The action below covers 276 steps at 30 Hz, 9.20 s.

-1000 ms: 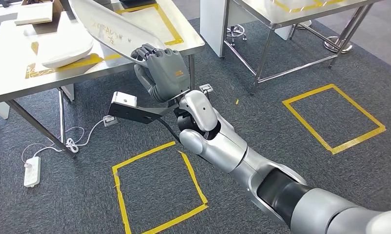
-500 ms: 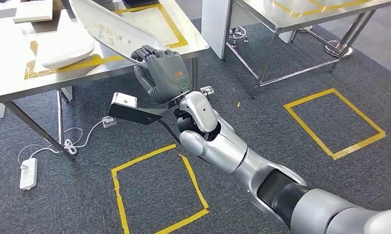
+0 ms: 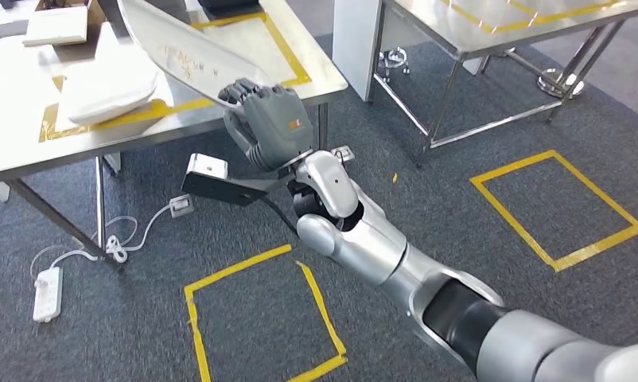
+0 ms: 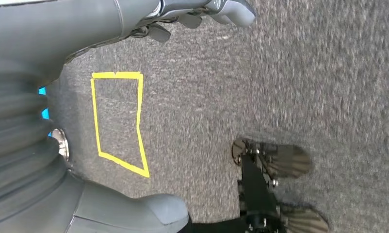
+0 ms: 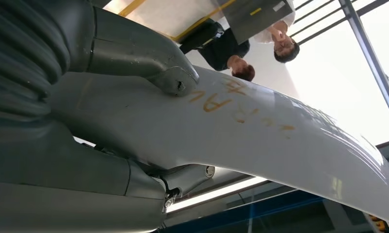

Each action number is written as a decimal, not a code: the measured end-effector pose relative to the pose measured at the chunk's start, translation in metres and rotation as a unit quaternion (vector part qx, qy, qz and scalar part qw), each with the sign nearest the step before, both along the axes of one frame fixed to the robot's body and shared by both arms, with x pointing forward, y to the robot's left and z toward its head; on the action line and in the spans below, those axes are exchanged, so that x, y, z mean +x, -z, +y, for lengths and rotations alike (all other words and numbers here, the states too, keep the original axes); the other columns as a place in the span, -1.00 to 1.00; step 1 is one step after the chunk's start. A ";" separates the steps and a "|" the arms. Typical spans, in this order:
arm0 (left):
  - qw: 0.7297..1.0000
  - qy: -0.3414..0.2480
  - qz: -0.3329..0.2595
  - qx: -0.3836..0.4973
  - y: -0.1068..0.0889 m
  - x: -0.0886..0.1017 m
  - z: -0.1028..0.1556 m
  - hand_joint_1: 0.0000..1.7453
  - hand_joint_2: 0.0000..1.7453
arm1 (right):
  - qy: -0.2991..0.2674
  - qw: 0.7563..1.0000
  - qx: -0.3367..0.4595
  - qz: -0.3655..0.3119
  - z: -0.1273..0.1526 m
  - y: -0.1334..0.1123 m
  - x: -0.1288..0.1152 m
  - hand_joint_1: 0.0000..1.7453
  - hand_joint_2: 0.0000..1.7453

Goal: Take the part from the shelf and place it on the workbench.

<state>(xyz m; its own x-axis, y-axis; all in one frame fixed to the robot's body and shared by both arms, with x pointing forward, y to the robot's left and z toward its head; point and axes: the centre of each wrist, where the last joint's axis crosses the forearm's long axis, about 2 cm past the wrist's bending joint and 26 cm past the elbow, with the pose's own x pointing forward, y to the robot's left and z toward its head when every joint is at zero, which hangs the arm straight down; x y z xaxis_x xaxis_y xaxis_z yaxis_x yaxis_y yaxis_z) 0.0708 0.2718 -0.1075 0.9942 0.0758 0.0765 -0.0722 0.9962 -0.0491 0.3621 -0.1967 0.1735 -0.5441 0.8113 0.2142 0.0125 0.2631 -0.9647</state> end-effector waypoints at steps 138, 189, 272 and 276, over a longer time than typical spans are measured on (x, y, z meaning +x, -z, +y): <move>0.999 0.039 -0.017 -0.007 0.000 -0.002 -0.008 -1.00 1.00 | 0.220 0.912 -0.006 0.347 -0.075 0.050 0.066 0.00 0.00; 0.999 0.038 -0.001 0.004 0.002 -0.012 -0.004 -1.00 -1.00 | 0.036 0.974 0.219 -0.036 -0.050 -0.053 0.075 -1.00 -1.00; 1.000 0.012 0.016 -0.010 0.002 -0.024 -0.020 -1.00 -1.00 | 0.495 0.859 0.104 0.082 -0.322 0.089 -0.094 -1.00 -1.00; 0.999 0.021 0.022 -0.012 0.002 -0.023 -0.021 -1.00 -1.00 | 0.573 0.743 0.123 0.322 -0.311 0.164 -0.141 -1.00 -1.00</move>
